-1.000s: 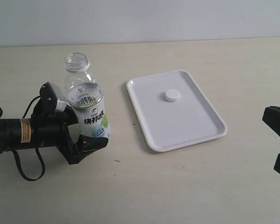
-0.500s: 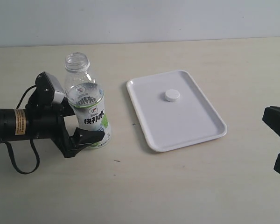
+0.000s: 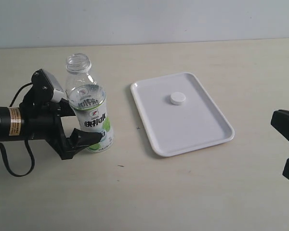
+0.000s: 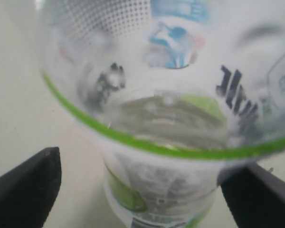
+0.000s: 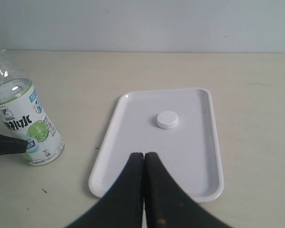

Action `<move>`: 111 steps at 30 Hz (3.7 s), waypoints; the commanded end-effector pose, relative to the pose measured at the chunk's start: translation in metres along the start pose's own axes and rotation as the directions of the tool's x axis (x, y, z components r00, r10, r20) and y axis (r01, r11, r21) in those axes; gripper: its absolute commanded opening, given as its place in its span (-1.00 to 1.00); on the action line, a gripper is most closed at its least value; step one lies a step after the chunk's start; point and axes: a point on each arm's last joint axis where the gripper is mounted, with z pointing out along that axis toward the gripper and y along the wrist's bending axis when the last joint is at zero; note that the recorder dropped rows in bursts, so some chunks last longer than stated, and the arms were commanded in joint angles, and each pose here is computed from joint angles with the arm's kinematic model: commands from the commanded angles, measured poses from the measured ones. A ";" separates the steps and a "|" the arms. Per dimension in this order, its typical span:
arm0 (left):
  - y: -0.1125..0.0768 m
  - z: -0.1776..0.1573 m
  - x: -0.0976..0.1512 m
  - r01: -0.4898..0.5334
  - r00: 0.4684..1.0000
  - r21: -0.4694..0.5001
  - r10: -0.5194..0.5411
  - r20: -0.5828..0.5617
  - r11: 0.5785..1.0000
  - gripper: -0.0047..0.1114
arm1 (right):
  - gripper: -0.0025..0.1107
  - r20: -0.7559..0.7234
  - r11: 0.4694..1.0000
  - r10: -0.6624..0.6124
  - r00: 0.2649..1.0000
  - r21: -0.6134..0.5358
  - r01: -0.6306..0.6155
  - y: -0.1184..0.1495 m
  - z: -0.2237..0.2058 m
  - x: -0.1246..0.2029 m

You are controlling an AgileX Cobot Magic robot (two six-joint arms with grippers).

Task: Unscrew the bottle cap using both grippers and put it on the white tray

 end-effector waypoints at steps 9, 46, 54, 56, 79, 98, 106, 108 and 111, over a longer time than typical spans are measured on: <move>-0.008 -0.014 -0.007 -0.039 0.999 -0.006 0.039 -0.026 0.999 0.57 | -0.96 0.006 1.000 -0.007 1.000 -0.001 0.007 0.000 0.000 0.000; 0.023 -0.092 -0.005 0.058 0.954 0.124 -0.092 0.286 0.991 0.56 | -0.96 0.006 1.000 -0.007 1.000 -0.001 0.007 0.000 0.000 0.000; 0.015 -0.091 0.000 0.005 0.970 0.193 -0.052 0.237 0.981 0.56 | -0.96 0.006 1.000 -0.007 1.000 -0.001 0.007 0.000 0.000 0.000; 0.014 -0.091 0.000 -0.003 0.972 0.203 -0.045 0.230 0.979 0.56 | -0.96 0.006 1.000 -0.007 1.000 -0.001 0.007 0.000 0.000 0.000; 0.019 -0.091 -0.003 0.059 0.961 0.164 -0.101 0.259 0.985 -0.02 | -0.96 0.006 1.000 -0.007 1.000 -0.001 0.007 0.000 0.000 0.000; 0.042 -0.129 -0.003 0.233 0.917 0.003 -0.220 0.331 0.973 -0.92 | -0.96 0.006 1.000 -0.007 1.000 -0.001 0.007 0.000 0.000 0.000; 0.041 -0.142 0.005 0.307 0.893 -0.055 -0.267 0.363 0.950 -0.92 | -0.96 0.006 1.000 -0.007 1.000 -0.001 0.007 0.000 0.000 0.000; 0.041 -0.142 0.005 0.307 0.893 -0.055 -0.267 0.363 0.950 -0.92 | -0.96 0.006 1.000 -0.007 1.000 -0.001 0.007 0.000 0.000 0.000; 0.040 -0.142 0.006 0.296 0.899 -0.045 -0.263 0.350 0.954 -0.92 | -0.96 0.006 1.000 -0.007 1.000 -0.001 0.007 0.000 0.000 0.000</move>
